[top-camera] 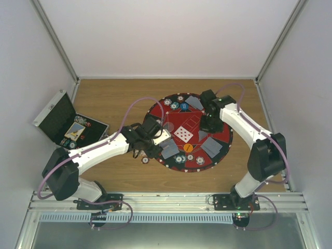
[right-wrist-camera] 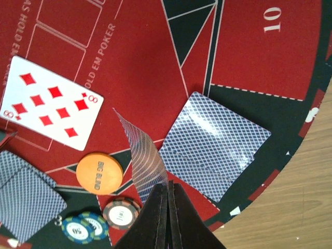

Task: Distribute texas hold em gaming equipment

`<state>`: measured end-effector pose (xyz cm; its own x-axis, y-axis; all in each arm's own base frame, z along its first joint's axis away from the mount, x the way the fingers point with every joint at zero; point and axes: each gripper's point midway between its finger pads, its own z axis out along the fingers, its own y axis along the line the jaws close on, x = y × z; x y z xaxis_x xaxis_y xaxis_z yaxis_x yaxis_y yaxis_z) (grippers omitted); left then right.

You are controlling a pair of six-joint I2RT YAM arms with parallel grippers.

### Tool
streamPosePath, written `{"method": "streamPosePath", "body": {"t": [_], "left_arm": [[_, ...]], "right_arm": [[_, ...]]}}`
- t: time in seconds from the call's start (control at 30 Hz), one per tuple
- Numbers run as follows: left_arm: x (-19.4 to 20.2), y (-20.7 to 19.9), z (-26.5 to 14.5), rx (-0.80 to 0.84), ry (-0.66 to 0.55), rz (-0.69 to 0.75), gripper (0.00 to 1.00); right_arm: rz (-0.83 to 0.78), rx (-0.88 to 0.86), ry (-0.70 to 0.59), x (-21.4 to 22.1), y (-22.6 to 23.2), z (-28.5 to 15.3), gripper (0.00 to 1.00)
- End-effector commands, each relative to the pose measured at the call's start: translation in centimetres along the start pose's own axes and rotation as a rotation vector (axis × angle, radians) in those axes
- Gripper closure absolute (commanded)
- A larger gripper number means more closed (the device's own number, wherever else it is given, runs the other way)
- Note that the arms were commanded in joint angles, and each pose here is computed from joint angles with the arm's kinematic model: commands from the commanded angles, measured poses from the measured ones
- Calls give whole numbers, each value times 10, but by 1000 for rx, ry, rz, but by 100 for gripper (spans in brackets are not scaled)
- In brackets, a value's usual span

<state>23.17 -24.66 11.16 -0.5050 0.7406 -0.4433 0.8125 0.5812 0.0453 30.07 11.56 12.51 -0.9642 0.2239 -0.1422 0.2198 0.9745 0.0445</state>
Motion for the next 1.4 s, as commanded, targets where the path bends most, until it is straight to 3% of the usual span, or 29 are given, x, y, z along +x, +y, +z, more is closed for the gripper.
{"method": "streamPosePath", "body": {"t": [0.0,0.27,0.57,0.8,1.37], "left_arm": [[-11,-4,-5,9,-61,17,46],[-9,-3,-3,5,-55,12,46],[-8,-4,-1,7,-52,11,46],[-4,-5,0,14,-51,7,46],[-5,-9,2,34,-52,10,46]], "right_arm": [[86,111,-59,-12,-4,4,99],[109,269,-128,-22,-17,14,99],[-33,320,-98,-24,14,34,99],[-118,292,-69,-25,39,47,99],[-151,141,-1,-34,87,61,100]]}}
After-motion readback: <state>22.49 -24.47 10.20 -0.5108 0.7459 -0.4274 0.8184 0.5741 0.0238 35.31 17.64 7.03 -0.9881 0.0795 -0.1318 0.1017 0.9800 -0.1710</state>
